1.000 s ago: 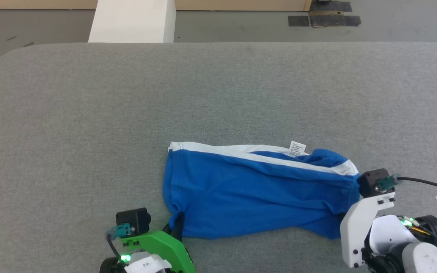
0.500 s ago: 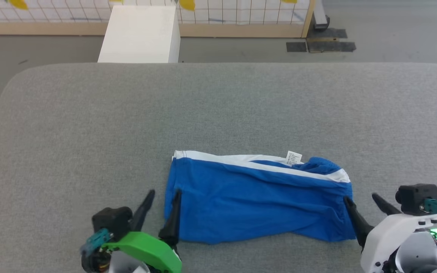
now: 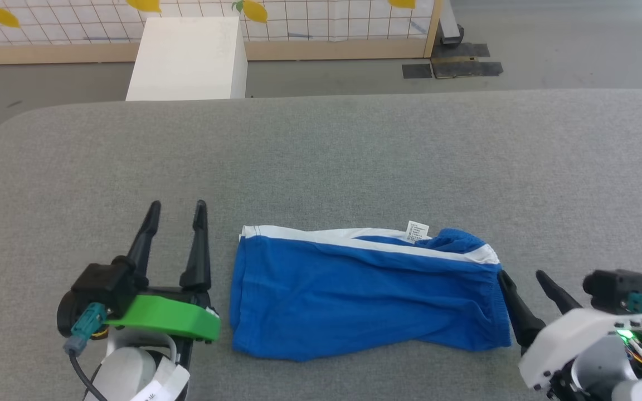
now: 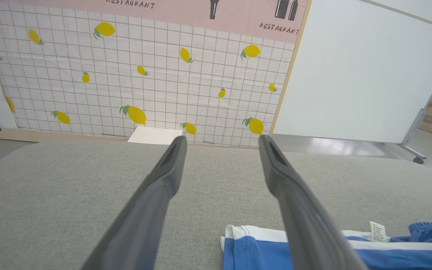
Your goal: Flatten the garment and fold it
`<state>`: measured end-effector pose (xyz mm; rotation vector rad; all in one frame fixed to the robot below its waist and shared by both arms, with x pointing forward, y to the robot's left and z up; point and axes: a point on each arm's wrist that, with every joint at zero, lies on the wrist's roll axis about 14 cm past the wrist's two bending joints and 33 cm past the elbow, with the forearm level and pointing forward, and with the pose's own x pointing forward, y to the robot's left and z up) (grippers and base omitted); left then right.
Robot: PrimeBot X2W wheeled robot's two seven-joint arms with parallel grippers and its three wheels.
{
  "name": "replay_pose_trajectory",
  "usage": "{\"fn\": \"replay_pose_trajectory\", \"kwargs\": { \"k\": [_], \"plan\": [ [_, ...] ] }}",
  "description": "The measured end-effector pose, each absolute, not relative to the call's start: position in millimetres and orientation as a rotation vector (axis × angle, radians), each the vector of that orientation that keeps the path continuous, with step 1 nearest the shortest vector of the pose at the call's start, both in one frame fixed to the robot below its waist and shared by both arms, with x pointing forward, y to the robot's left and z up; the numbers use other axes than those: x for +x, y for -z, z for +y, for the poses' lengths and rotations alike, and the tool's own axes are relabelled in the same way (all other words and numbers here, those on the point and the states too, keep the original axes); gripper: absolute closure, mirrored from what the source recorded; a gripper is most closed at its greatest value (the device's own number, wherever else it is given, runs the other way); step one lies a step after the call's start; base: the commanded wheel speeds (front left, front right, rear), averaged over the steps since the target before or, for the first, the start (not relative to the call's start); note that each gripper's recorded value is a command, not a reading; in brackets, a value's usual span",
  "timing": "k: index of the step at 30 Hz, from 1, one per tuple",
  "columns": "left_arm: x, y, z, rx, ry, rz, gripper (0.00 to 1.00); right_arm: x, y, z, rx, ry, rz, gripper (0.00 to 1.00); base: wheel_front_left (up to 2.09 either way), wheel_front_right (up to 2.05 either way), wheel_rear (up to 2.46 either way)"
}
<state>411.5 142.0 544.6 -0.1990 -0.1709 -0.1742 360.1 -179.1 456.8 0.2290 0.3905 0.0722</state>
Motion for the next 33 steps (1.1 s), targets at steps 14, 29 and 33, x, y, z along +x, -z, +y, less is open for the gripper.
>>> {"fn": "replay_pose_trajectory", "kwargs": {
  "k": [14, 29, 33],
  "plan": [
    [419.4, -524.3, 165.2, -0.177, 0.088, -0.142, 0.0, 368.6, -385.4, -148.9, 0.246, -0.158, 0.781, 0.0, 0.0, 0.0, 0.0],
    [418.4, -506.7, 168.3, -0.181, 0.075, -0.097, 0.0, 367.6, -376.6, -135.7, 0.225, -0.222, 0.953, 1.0, 0.0, 0.0, 0.0],
    [418.3, -506.7, 167.0, -0.178, 0.08, -0.096, 0.0, 370.3, -381.6, -145.7, 0.218, -0.188, 0.942, 1.0, 0.0, 0.0, 0.0]
  ]
}}
